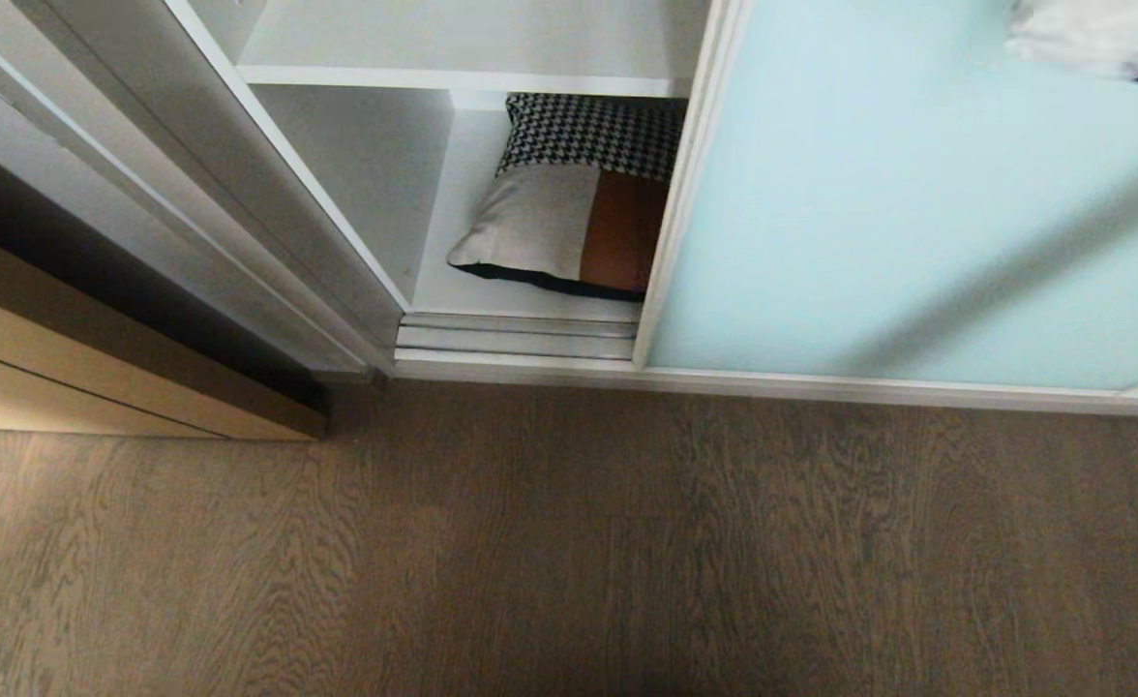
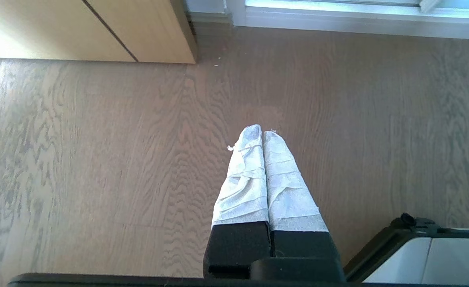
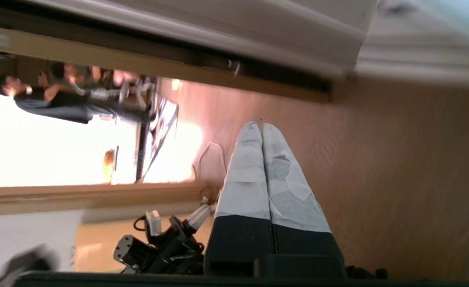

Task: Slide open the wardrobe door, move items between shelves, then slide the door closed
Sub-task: Close the door

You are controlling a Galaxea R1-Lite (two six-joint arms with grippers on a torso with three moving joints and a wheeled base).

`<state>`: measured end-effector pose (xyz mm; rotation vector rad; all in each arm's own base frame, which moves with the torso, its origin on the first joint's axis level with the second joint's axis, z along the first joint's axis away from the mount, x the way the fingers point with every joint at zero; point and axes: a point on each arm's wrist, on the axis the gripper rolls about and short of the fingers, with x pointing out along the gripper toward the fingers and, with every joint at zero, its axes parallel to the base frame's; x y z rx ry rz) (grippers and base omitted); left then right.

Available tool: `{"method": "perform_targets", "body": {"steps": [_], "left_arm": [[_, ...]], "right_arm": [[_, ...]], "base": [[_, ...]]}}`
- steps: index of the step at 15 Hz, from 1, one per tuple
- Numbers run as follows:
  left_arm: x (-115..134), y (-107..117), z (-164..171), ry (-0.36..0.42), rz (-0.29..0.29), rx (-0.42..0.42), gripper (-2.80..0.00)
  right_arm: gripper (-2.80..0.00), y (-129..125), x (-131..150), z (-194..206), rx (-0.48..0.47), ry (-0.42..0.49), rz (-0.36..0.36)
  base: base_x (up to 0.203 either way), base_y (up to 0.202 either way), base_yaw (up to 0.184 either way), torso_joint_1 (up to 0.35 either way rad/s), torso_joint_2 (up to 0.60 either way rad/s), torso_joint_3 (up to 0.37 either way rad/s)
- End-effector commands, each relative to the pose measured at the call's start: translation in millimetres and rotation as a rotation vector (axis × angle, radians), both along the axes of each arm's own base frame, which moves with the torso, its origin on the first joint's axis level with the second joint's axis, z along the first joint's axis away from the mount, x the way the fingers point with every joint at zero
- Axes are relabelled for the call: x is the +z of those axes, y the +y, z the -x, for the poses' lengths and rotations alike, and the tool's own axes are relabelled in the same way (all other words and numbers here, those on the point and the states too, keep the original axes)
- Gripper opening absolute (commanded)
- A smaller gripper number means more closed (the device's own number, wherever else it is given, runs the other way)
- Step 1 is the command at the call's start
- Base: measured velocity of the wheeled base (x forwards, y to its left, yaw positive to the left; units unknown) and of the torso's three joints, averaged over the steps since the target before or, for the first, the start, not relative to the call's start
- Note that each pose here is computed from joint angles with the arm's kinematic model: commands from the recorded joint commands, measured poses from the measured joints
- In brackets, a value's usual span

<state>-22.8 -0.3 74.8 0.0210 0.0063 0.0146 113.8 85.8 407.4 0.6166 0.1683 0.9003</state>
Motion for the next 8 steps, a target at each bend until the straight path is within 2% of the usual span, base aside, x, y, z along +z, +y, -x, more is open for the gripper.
{"method": "perform_targets", "body": {"steps": [1,5,8], "left_arm": [[0,0,0,0.003,0.0,0.001,-2.8],[0,0,0,0.003,0.0,0.001,-2.8],[0,0,0,0.003,0.0,0.001,-2.8]], "right_arm": [[-2.8,-42,10,40,-0.166,-0.106,-0.028],[-2.8,-78,14,73,-0.621,-0.255,0.079],[-2.8,-90,13,84,-1.068,-0.291,0.188]], "base": [[0.0,0.0,0.0,0.0,0.0,0.0],[0.0,0.0,0.0,0.0,0.0,0.0],[0.0,0.0,0.0,0.0,0.0,0.0]]}}
